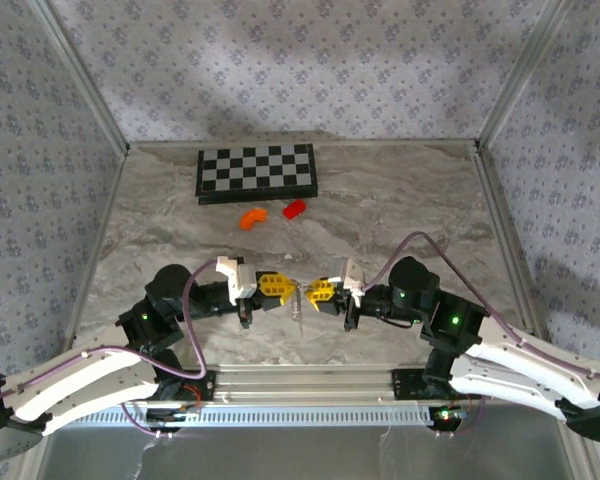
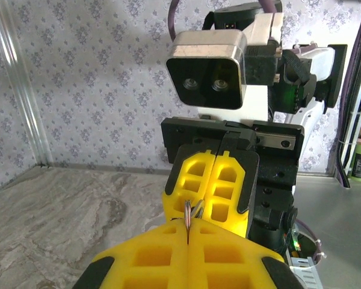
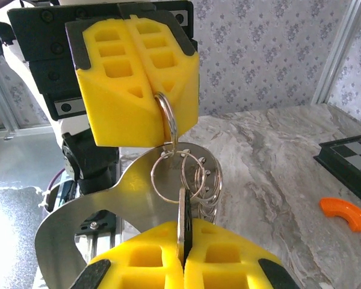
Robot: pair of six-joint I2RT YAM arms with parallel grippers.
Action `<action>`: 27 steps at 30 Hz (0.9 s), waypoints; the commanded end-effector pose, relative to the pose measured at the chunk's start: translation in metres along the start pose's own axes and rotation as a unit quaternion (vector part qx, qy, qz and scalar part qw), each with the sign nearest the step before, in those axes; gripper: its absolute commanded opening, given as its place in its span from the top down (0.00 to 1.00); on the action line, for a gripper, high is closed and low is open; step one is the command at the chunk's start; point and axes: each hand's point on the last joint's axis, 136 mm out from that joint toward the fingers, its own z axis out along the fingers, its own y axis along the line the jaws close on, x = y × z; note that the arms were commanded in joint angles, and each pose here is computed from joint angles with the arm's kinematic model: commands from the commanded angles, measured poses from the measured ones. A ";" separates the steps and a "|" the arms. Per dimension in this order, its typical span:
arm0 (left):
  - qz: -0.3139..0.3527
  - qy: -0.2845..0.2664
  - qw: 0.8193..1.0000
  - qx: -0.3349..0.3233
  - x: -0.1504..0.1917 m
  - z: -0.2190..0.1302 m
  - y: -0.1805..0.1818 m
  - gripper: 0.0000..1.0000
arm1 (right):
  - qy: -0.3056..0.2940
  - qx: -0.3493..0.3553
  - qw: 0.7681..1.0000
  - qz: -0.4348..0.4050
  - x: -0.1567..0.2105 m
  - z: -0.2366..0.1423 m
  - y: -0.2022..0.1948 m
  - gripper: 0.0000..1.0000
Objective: Put the keys on the keyring
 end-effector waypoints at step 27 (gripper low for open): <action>-0.013 0.129 0.992 0.011 0.042 0.013 0.003 1.00 | 0.062 0.054 0.996 -0.035 -0.004 -0.005 -0.017 1.00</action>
